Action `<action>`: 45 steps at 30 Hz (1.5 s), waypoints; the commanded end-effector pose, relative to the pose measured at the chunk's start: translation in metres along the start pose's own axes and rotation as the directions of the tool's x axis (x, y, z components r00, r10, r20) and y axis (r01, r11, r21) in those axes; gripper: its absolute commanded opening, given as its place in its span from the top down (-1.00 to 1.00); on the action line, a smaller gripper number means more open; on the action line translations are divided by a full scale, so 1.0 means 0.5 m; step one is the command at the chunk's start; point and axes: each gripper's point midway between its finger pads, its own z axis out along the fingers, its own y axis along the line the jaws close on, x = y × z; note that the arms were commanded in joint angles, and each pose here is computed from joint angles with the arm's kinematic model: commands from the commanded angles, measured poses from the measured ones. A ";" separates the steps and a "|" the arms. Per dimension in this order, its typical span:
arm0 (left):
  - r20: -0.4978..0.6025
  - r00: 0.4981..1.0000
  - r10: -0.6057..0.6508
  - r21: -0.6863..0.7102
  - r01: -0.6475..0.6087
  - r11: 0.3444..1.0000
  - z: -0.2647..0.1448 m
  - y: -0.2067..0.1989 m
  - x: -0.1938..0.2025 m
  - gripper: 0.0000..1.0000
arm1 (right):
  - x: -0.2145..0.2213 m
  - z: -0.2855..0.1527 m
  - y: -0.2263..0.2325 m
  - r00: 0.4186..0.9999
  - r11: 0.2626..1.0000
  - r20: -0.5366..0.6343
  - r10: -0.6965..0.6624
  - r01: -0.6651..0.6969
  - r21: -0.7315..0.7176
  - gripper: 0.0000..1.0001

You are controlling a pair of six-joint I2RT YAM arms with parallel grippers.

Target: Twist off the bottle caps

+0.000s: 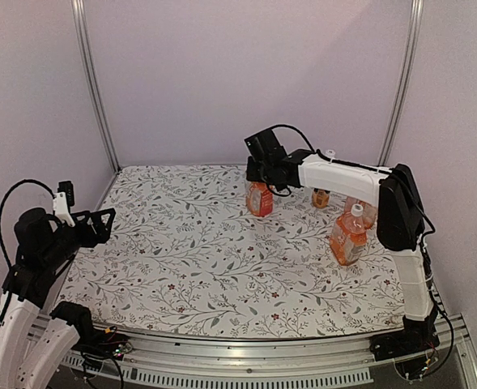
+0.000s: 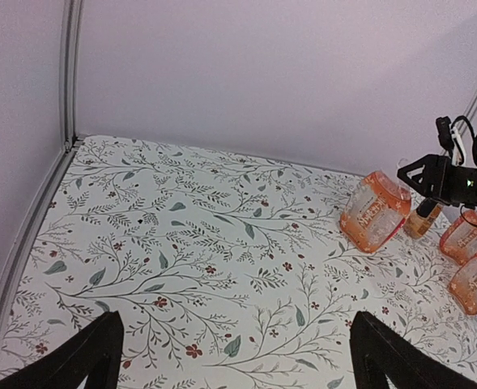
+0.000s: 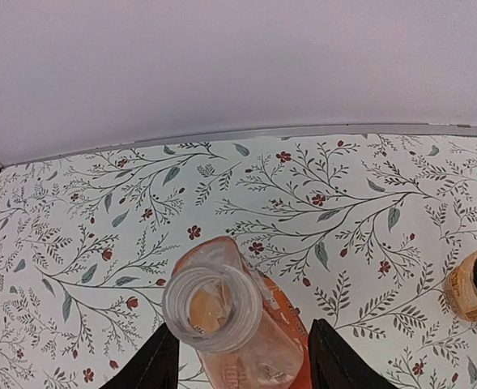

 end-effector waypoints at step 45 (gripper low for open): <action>0.015 0.990 0.140 0.202 -0.140 0.969 0.015 -0.089 -0.047 -0.96 | 0.091 -0.452 -0.455 0.860 0.963 -0.477 -0.179 0.251 0.093 -0.50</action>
